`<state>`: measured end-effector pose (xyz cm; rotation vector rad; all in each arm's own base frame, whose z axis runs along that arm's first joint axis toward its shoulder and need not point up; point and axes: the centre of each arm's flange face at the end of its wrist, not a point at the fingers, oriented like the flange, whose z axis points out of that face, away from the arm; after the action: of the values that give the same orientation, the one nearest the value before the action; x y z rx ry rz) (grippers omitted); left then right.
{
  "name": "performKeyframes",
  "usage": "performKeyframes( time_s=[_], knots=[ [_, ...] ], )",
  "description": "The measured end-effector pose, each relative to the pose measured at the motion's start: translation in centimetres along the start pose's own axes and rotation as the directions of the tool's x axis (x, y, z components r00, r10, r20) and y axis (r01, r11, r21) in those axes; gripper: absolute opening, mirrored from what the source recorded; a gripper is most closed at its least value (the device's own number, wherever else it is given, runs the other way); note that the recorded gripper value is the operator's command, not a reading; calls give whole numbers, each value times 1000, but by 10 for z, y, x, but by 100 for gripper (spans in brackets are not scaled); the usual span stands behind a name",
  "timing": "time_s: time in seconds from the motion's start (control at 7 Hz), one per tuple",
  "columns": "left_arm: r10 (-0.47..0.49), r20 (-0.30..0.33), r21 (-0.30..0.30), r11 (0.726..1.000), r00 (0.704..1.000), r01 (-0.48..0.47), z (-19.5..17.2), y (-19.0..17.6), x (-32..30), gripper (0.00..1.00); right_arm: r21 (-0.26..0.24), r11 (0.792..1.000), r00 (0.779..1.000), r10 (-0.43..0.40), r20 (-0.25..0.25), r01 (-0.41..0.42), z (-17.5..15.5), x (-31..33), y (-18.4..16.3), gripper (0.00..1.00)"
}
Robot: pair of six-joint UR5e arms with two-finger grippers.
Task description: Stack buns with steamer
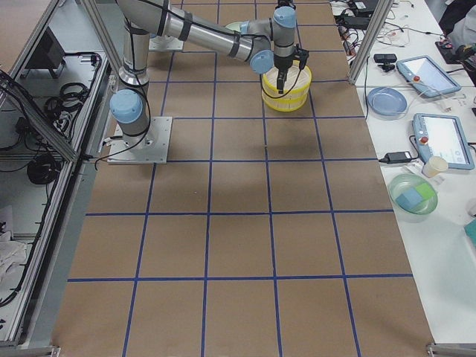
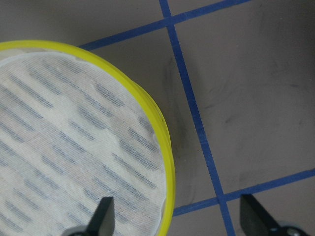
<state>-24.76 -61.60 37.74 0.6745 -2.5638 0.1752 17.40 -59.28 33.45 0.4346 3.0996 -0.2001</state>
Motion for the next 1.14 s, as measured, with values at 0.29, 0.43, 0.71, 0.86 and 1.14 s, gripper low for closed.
performKeyframes(
  time_s=[0.29,0.43,0.71,0.86,1.14],
  knots=[
    [-81,-43,-40,996,996,80,37,21,15,0,-34,997,998,-69,-4,69,-61,12,29,100],
    [-128,-54,-44,991,990,126,52,27,20,16,-31,994,994,-107,-6,107,-93,18,43,100],
    [-214,-84,-31,977,973,212,73,34,27,100,-63,987,989,-149,-15,148,-139,26,65,100],
    [-247,-92,-30,969,965,245,79,37,29,100,-67,980,982,-188,-24,186,-157,28,67,100],
    [-274,-94,-34,962,957,272,83,41,27,100,-44,969,969,-244,-50,242,-186,31,62,100]
  ],
)
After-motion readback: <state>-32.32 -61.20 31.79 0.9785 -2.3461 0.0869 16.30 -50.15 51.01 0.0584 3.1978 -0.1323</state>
